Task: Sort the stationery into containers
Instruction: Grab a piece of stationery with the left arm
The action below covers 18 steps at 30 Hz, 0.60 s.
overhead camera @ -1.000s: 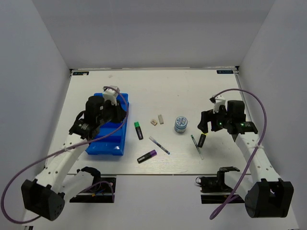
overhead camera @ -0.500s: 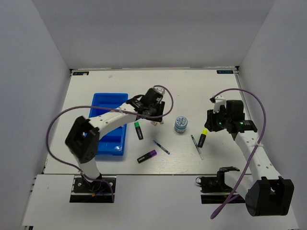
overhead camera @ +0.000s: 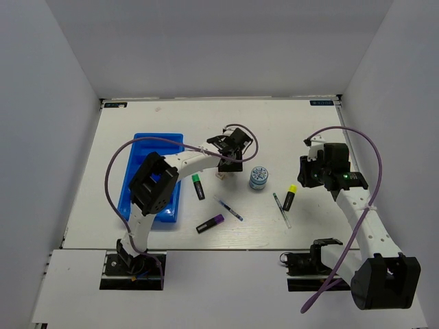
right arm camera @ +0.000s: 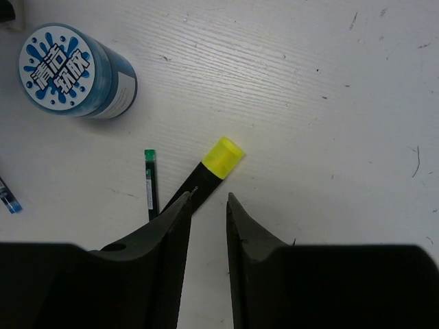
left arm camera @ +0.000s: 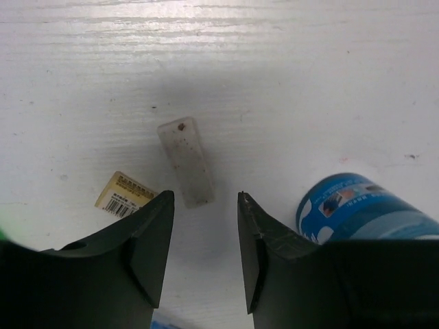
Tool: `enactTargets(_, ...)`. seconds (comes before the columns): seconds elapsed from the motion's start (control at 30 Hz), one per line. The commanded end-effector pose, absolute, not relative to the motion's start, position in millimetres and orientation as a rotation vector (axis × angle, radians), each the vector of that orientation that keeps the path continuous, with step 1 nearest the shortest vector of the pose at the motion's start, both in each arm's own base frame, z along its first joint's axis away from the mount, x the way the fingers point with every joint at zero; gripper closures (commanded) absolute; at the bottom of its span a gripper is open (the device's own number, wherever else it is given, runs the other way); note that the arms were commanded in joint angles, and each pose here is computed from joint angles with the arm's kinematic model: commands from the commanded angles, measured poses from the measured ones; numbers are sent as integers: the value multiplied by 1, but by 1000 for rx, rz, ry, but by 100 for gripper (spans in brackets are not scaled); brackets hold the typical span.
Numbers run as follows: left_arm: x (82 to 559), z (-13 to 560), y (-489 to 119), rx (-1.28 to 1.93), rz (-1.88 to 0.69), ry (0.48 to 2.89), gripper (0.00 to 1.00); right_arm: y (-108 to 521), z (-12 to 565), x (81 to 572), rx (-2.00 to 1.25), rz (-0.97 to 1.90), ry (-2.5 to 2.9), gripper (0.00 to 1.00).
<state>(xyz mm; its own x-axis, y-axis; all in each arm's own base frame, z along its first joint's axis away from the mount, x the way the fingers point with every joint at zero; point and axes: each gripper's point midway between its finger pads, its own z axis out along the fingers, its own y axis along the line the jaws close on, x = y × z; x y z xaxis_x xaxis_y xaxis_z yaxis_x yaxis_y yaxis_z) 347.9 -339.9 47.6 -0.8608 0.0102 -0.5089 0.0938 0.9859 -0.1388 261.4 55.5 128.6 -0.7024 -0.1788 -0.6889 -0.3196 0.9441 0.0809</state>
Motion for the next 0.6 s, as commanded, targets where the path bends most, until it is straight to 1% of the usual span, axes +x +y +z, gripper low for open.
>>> enactTargets(0.0,356,54,-336,-13,-161,2564,47,51,152,275,-317,221,2296,69)
enactTargets(0.43,364,21,-330,-59,-68,2574,46,58,153,272,-334,254,2295,69)
enactTargets(0.5,364,17,-331,-66,-62,2578,50,58,154,271,-332,255,2295,69)
enactTargets(0.53,364,14,-330,-65,-48,2580,54,58,153,272,-329,255,2297,69)
enactTargets(0.57,362,12,-330,-62,-44,2583,63,58,152,271,-330,253,2300,69)
